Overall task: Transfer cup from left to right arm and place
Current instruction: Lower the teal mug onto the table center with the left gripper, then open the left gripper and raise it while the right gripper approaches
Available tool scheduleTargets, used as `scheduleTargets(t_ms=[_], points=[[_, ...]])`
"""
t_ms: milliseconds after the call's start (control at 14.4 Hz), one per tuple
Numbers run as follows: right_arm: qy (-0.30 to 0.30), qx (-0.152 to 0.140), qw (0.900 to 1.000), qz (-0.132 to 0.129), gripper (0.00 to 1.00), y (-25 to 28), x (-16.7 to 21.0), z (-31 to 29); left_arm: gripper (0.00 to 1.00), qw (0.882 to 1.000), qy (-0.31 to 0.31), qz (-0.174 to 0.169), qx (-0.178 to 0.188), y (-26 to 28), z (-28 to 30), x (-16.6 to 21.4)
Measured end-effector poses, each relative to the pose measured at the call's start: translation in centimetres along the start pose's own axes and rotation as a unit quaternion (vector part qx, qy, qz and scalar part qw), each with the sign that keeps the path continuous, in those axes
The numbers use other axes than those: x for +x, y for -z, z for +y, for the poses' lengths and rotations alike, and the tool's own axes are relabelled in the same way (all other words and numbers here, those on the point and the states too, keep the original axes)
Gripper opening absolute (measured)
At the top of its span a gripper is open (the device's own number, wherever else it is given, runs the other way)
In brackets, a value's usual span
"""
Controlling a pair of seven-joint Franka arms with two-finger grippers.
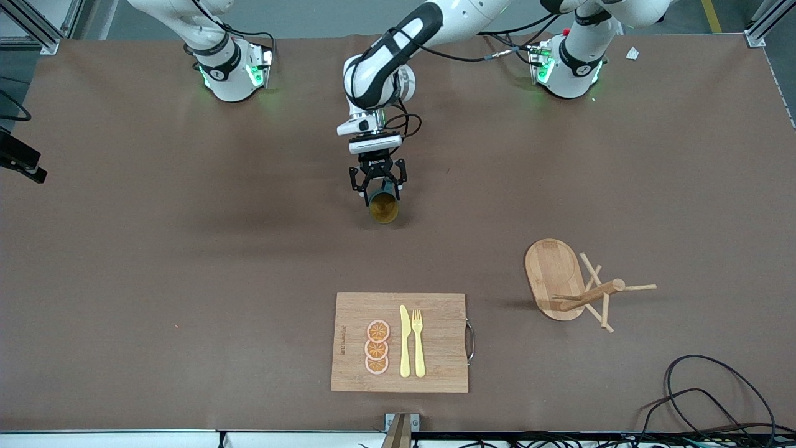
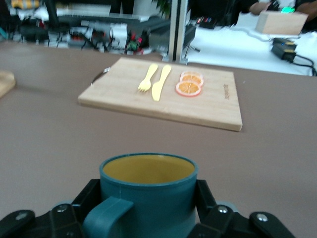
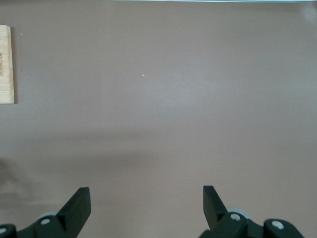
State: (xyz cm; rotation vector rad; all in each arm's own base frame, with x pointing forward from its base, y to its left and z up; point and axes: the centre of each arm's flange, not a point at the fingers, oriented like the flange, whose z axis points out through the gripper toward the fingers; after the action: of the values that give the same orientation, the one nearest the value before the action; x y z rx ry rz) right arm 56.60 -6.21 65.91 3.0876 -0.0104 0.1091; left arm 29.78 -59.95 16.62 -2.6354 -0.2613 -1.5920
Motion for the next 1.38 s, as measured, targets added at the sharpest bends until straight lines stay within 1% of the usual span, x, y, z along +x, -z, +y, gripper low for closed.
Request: scheduleTargets(t_ms=[208,415,554,692,831,900,969,1108,1246,1385], points=[[0.0,0.0,1.0,0.0,1.0,0.0,0.0,0.0,0.82,0.999,-0.029,0.04,-0.012,1.3,0.3,-1.3],[0.0,0.0,1.0,0.0,1.0,0.0,0.0,0.0,0.82,0.996,-0.056,0.069,-0.008,3.6,0.0,-5.1],[0.0,0.0,1.0,0.0,1.0,0.0,0.0,0.0,0.82,0.994,-0.056,0.094,-0.011,4.5,-0.3,-6.9],[0.0,0.0,1.0,0.0,1.0,0.0,0.0,0.0,0.82,0.993,-0.047,0.105,-0.015,4.7,-0.4,-7.5],[0.0,0.0,1.0,0.0,1.0,0.0,0.0,0.0,0.82,0.994,-0.041,0.104,-0.015,4.6,-0.3,-7.4],[0.0,0.0,1.0,0.0,1.0,0.0,0.0,0.0,0.87,0.994,-0.037,0.103,-0.015,4.6,-0.2,-7.2],[0.0,0.0,1.0,0.0,1.0,0.0,0.0,0.0,0.98,0.995,-0.025,0.097,-0.009,4.7,0.2,-6.9],[0.0,0.0,1.0,0.0,1.0,0.0,0.0,0.0,1.0,0.997,0.008,0.068,0.024,5.4,1.7,-5.2],[0.0,0.0,1.0,0.0,1.0,0.0,0.0,0.0,1.0,0.998,0.022,0.034,0.051,6.5,3.5,-2.4],[0.0,0.0,1.0,0.0,1.0,0.0,0.0,0.0,1.0,0.997,0.024,0.008,0.068,7.9,4.7,1.1]])
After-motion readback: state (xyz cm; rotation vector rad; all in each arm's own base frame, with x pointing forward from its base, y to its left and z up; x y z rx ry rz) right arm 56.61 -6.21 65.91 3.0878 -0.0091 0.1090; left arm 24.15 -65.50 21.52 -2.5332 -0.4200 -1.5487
